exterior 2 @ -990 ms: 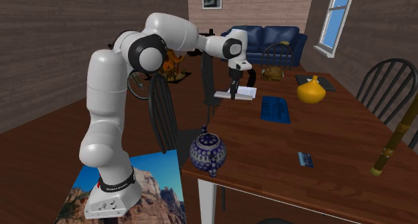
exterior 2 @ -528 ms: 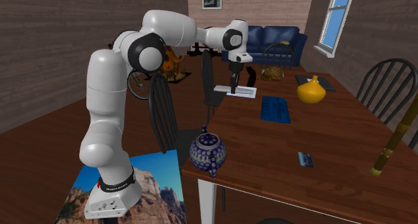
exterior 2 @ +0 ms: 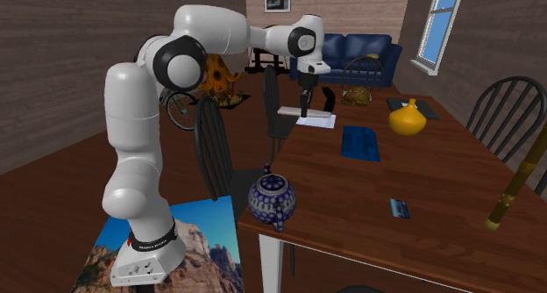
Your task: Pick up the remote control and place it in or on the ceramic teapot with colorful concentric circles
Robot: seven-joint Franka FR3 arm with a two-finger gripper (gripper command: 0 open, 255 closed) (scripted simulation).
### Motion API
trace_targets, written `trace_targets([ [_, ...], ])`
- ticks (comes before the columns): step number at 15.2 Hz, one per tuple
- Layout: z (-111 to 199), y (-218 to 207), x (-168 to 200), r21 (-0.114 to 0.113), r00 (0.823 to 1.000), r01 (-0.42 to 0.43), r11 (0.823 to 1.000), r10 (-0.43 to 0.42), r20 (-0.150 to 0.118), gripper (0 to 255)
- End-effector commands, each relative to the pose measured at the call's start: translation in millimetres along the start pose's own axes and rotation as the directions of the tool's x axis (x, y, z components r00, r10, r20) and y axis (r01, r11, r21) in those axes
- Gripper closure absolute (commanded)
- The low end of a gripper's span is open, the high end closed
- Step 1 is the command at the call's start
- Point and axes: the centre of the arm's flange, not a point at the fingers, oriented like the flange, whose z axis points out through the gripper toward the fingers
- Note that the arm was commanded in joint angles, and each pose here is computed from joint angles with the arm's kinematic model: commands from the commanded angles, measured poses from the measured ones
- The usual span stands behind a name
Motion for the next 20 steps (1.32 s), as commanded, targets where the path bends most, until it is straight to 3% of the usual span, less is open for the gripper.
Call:
trace_targets([
  [1,0.8,25.1,-2.8,0.000,1.000,0.000,1.000,0.000,0.000,255],
  [20,1.4,275.1,-23.6,0.000,1.000,0.000,1.000,0.000,0.000,255],
])
